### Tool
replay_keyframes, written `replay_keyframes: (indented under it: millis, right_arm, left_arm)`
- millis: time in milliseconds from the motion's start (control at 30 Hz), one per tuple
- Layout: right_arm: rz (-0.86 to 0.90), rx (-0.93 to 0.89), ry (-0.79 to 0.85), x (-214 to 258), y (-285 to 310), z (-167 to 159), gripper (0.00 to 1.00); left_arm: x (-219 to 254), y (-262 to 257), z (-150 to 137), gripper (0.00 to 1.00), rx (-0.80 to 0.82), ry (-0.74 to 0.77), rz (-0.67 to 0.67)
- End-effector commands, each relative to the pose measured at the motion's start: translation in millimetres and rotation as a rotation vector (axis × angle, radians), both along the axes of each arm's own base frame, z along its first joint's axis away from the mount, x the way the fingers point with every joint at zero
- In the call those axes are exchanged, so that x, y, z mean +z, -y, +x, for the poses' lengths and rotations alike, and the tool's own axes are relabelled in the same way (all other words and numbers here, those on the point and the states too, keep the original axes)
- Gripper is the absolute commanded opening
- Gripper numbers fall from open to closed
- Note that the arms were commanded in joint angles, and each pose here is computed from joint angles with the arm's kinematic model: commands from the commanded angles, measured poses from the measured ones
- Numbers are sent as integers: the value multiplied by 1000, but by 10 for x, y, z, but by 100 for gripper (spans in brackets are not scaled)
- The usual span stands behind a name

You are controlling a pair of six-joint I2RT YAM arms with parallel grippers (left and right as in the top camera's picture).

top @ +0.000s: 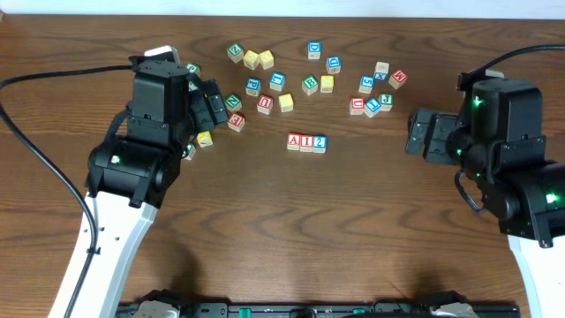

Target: Spell out AI2

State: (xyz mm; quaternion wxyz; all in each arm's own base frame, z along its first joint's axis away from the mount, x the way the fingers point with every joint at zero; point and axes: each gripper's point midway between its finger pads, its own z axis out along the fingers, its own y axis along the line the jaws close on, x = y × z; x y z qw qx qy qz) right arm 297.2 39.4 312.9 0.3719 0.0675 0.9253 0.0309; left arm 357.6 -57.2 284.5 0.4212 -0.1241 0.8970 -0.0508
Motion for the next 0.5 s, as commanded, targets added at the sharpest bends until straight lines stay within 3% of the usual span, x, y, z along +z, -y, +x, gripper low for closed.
replay_keyframes:
  millis: [0, 233, 467]
  right_arm:
    - [-61, -31, 32, 18, 117, 89, 99]
    - [-71, -97, 286, -79, 260, 320, 99]
    - [-9, -161, 612, -394, 447, -12, 99]
  left_arm:
    - [-1, 10, -12, 99, -12, -1, 5]
    - [-1, 10, -12, 99, -12, -1, 5]
    - [-1, 10, -12, 99, -12, -1, 5]
